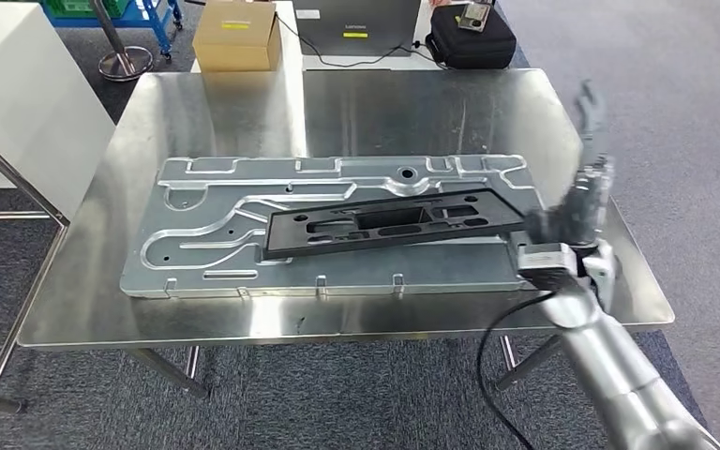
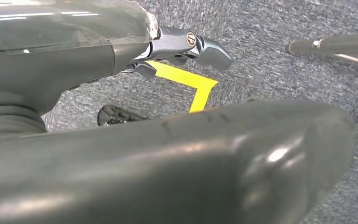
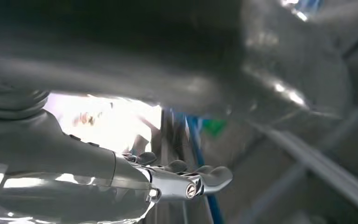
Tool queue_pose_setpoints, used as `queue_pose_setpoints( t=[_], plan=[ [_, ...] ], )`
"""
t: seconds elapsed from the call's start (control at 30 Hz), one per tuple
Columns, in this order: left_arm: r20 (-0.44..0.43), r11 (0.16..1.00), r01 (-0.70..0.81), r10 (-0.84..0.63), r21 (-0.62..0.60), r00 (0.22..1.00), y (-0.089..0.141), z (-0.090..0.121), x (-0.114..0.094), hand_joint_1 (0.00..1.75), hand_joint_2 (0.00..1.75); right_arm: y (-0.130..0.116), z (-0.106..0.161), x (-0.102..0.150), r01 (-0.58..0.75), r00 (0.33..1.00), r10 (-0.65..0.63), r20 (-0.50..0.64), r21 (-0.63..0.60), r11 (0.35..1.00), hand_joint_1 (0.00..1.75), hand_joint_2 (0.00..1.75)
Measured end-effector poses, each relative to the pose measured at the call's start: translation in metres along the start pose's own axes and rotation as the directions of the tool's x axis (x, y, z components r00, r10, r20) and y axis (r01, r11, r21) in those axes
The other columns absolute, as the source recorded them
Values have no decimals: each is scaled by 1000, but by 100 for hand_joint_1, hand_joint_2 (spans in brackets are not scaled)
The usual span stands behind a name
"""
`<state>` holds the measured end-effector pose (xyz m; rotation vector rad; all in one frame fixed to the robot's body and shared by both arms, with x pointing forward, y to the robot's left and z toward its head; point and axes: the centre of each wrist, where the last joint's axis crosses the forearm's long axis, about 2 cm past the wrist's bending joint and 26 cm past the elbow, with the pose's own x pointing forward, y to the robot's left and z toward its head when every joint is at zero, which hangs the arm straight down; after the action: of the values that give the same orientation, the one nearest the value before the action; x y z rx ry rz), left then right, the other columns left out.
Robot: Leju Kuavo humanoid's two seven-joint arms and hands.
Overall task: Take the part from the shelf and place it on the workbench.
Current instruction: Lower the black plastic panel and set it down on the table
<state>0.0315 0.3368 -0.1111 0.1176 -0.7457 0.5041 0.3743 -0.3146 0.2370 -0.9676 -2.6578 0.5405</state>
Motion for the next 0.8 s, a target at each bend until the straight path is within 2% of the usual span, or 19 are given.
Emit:
queue_pose_setpoints(
  t=[0.07, 0.17, 0.27, 0.4, 0.5, 0.57, 0.67, 0.8],
  plan=[
    [3, 1000, -17, 17, 12, 1000, 0, 1, -2, 0, 0, -35, 16, -8, -148, 989, 148, 3, -25, 989, 0, 0],
    [1, 999, -42, 42, 34, 999, 0, 5, -7, 0, 0, -97, 62, -26, -394, 914, 392, -102, -2, 919, 0, 0],
    [-11, 998, -56, 56, 43, 998, -2, 8, -12, 0, 0, -156, 124, -32, -577, 777, 586, -232, 112, 809, 0, 0],
    [-29, 998, -56, 57, 41, 998, -4, 12, -16, 0, 0, -214, 210, -14, -666, 565, 734, -377, 316, 676, 0, 0],
    [-26, 997, -63, 64, 44, 998, -6, 12, -17, 0, 0, -239, 262, 3, -649, 422, 798, -431, 471, 597, 0, 0],
    [-23, 997, -67, 68, 44, 997, -8, 11, -16, 0, 0, -249, 288, 15, -615, 353, 816, -458, 544, 571, 0, 0],
    [-20, 996, -74, 74, 42, 997, -11, 11, -16, 0, 0, -258, 312, 29, -580, 284, 825, -488, 597, 553, 0, 0],
    [-17, 996, -78, 79, 39, 997, -13, 10, -15, 0, 0, -260, 330, 38, -546, 237, 826, -511, 633, 548, 0, 0]
  ],
)
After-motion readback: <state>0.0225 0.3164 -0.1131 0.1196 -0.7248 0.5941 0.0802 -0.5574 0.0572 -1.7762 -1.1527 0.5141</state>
